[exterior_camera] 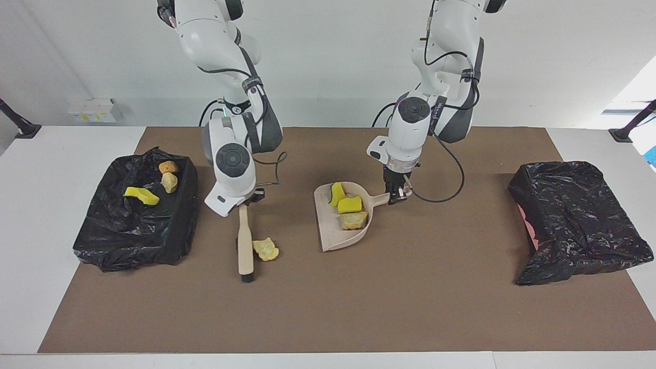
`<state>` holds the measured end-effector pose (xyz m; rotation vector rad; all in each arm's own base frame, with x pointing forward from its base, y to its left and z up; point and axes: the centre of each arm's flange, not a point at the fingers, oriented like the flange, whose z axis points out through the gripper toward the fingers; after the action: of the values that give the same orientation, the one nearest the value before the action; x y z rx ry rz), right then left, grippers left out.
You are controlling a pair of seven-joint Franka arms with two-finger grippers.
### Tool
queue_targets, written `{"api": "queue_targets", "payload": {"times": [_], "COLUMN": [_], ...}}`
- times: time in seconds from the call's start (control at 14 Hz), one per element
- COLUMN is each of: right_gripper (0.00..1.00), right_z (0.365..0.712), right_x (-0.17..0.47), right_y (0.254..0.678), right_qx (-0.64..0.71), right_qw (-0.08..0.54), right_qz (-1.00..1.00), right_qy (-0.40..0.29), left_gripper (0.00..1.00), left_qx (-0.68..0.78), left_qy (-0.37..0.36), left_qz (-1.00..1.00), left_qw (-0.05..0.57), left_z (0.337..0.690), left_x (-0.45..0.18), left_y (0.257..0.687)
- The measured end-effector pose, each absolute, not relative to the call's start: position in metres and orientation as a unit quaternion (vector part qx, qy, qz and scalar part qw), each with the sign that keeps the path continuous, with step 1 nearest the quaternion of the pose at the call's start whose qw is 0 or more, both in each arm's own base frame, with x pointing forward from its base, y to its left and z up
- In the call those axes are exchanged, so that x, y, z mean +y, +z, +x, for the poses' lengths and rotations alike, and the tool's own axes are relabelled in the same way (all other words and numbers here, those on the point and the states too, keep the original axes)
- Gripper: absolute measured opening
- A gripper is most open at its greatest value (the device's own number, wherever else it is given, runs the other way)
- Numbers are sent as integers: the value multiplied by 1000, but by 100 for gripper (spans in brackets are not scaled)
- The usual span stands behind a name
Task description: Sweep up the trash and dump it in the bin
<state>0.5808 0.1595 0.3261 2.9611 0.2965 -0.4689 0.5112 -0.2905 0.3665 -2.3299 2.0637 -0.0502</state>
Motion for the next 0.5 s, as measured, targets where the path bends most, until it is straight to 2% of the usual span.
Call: {"api": "queue_targets", "payload": {"times": [0.5], "right_gripper": [27], "right_z": [524], "right_x": [279], "right_y": [339], "right_qx": [171], "right_qw": [-21], "right_qz": [969], "right_qy": [-179], "left_gripper": [32], "left_qx": [663], "left_qy": [-15], "left_qz": [-749], "left_qw": [14], "left_z": [511], "left_x": [-290], "left_y": [365]}}
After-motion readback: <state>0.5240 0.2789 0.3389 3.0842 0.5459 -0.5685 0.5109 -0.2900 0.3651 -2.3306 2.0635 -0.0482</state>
